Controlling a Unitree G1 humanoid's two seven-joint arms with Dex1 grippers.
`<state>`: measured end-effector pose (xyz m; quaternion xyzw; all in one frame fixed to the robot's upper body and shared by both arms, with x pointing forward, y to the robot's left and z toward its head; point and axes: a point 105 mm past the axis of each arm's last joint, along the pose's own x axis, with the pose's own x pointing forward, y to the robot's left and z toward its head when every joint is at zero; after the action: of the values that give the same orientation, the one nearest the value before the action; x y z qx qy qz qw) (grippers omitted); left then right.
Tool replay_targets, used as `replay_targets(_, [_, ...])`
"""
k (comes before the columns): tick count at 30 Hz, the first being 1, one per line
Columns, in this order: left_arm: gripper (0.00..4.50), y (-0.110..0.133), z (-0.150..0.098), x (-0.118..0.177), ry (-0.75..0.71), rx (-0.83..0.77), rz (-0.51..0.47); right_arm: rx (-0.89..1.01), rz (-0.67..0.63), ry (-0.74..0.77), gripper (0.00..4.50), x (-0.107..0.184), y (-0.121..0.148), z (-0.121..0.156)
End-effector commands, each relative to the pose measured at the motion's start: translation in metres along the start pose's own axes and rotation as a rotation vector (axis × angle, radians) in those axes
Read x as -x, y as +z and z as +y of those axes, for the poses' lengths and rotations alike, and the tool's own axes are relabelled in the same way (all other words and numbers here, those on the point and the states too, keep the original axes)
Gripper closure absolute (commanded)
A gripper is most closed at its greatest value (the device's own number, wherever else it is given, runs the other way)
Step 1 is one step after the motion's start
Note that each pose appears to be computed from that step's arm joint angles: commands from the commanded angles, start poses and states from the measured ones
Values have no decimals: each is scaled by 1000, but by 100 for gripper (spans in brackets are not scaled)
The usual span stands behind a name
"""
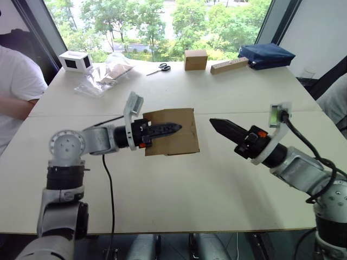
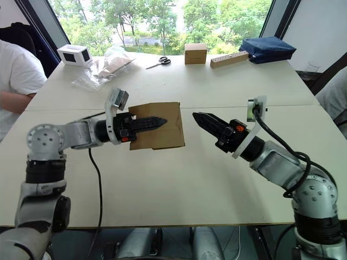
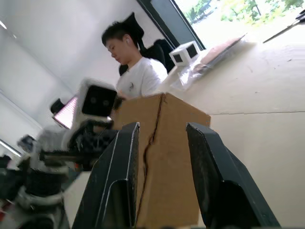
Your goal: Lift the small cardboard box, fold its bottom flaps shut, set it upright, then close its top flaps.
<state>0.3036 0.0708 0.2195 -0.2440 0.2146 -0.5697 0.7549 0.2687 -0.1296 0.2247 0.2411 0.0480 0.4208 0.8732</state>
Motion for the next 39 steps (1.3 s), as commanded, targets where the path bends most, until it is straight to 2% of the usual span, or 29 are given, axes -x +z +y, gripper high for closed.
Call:
replay_targets(1, [450, 18, 2, -10, 169, -261, 170, 159, 68, 9, 293, 9, 6, 1])
replay_targets(3, [450, 13, -6, -16, 150, -446, 344, 341, 210, -28, 293, 14, -8, -10])
replay_targets(4, [450, 11, -7, -17, 138, -507, 403, 405, 259, -35, 293, 16, -12, -14])
replay_targets(5, [450, 7, -5, -22, 131, -640, 509, 451, 286, -53, 293, 18, -12, -21])
replay_targets(8, [450, 2, 11, -30, 120, -869, 722, 461, 253, -55, 293, 16, -4, -28])
replay_targets(12, [450, -4, 18, -45, 57, -1041, 955, 467, 215, -31, 293, 13, 0, -24])
replay_targets(13, [423, -6, 15, -50, 21, -1074, 990, 468, 212, -28, 294, 13, -1, -23])
replay_targets(16, [336, -5, 7, -69, -16, -1124, 1008, 472, 196, -48, 294, 13, -2, -25])
replay_targets(18, [255, -4, 1, -76, -44, -1144, 1011, 467, 188, -50, 294, 13, -3, -23])
replay_targets(19, [203, -3, -4, -79, -52, -1124, 1002, 467, 187, -48, 294, 13, -4, -21])
replay_targets(22, [94, 4, -22, -83, -40, -1030, 961, 463, 180, -54, 294, 14, -8, -18])
replay_targets(23, [42, 6, -29, -81, -51, -1012, 953, 462, 179, -56, 294, 14, -8, -18])
replay_targets(24, [15, 11, -36, -78, -61, -999, 935, 459, 176, -60, 294, 15, -8, -18])
replay_targets(25, [6, 18, -43, -76, -62, -989, 912, 456, 174, -64, 294, 15, -8, -18])
replay_targets(30, [6, 58, -62, -43, -58, -907, 710, 452, 166, -75, 294, 18, -8, -18])
replay_targets(31, [29, 63, -58, -35, -38, -893, 674, 456, 166, -82, 294, 18, -7, -20])
replay_targets(34, [117, 67, -48, -18, 18, -813, 592, 465, 162, -95, 294, 20, -5, -23])
replay_targets(38, [308, 62, -26, 15, 86, -696, 426, 514, 173, -135, 294, 16, -3, -36])
replay_targets(39, [352, 58, -17, 21, 120, -671, 390, 534, 183, -157, 319, 14, -4, -41])
